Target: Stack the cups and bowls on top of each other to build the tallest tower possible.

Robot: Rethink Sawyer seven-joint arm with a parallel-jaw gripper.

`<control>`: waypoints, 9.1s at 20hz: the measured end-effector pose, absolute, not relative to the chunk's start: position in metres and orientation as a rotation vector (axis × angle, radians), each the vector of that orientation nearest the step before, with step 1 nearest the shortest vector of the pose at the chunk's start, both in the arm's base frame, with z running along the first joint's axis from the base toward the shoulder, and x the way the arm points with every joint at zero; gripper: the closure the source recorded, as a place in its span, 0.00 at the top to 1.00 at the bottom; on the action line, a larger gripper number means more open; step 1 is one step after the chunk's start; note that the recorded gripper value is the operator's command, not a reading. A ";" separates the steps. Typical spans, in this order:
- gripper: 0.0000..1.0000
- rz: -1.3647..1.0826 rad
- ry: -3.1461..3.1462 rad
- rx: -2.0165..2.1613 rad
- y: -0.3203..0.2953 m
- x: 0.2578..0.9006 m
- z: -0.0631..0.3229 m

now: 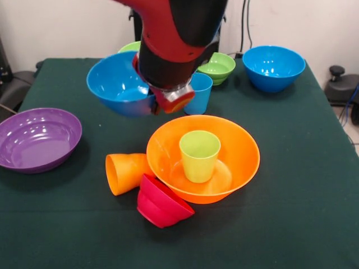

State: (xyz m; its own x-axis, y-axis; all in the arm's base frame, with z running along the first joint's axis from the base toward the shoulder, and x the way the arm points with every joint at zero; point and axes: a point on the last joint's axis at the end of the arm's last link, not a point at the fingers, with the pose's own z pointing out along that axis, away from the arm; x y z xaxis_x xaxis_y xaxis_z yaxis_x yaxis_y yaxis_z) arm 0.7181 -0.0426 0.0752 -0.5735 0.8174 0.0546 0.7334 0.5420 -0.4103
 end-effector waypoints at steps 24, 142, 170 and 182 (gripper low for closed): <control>0.00 0.415 -2.646 -1.525 -0.008 0.824 0.127; 0.00 0.523 -2.341 -1.807 0.071 0.805 0.037; 0.00 0.535 -2.303 -1.835 0.059 0.797 0.037; 0.00 0.535 -2.303 -1.835 0.059 0.797 0.037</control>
